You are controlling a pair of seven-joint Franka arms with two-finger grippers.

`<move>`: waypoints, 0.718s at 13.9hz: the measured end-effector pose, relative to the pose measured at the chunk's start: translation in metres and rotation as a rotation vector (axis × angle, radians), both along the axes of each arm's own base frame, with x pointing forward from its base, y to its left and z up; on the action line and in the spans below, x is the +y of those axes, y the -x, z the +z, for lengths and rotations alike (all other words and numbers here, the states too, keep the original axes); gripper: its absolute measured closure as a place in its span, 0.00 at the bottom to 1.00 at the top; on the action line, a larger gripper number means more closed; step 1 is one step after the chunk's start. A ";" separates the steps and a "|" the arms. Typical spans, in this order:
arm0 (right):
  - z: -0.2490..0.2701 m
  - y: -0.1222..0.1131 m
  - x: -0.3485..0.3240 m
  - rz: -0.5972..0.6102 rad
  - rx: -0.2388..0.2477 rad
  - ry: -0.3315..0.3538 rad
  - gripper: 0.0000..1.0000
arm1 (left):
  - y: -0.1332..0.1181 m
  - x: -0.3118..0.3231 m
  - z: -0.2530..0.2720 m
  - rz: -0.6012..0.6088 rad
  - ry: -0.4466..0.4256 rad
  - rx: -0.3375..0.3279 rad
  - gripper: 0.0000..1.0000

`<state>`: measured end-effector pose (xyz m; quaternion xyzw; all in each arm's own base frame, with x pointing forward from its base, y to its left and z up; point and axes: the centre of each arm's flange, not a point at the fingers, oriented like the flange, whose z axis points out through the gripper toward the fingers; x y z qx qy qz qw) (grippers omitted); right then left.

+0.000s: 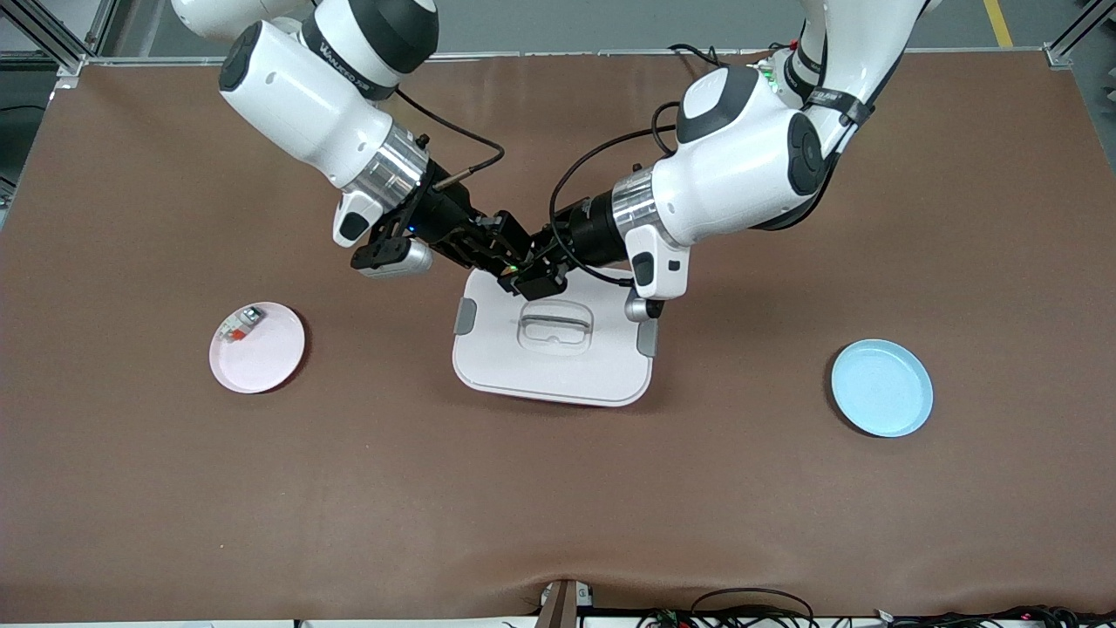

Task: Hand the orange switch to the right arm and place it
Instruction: 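Close the right gripper on the switch held by the left gripper, then open the left gripper while the right gripper carries the switch away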

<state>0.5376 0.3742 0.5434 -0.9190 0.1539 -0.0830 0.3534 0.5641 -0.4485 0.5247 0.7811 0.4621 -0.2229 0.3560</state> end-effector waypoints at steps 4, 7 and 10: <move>0.000 0.000 0.000 0.010 -0.008 0.003 0.55 | 0.000 0.000 0.000 -0.002 -0.001 0.001 0.27; 0.001 -0.001 0.001 0.011 -0.011 0.002 0.55 | -0.001 0.001 0.001 0.000 0.000 0.000 0.27; 0.002 -0.003 -0.002 -0.002 -0.005 -0.001 0.56 | -0.005 0.008 0.011 0.014 0.009 -0.017 0.12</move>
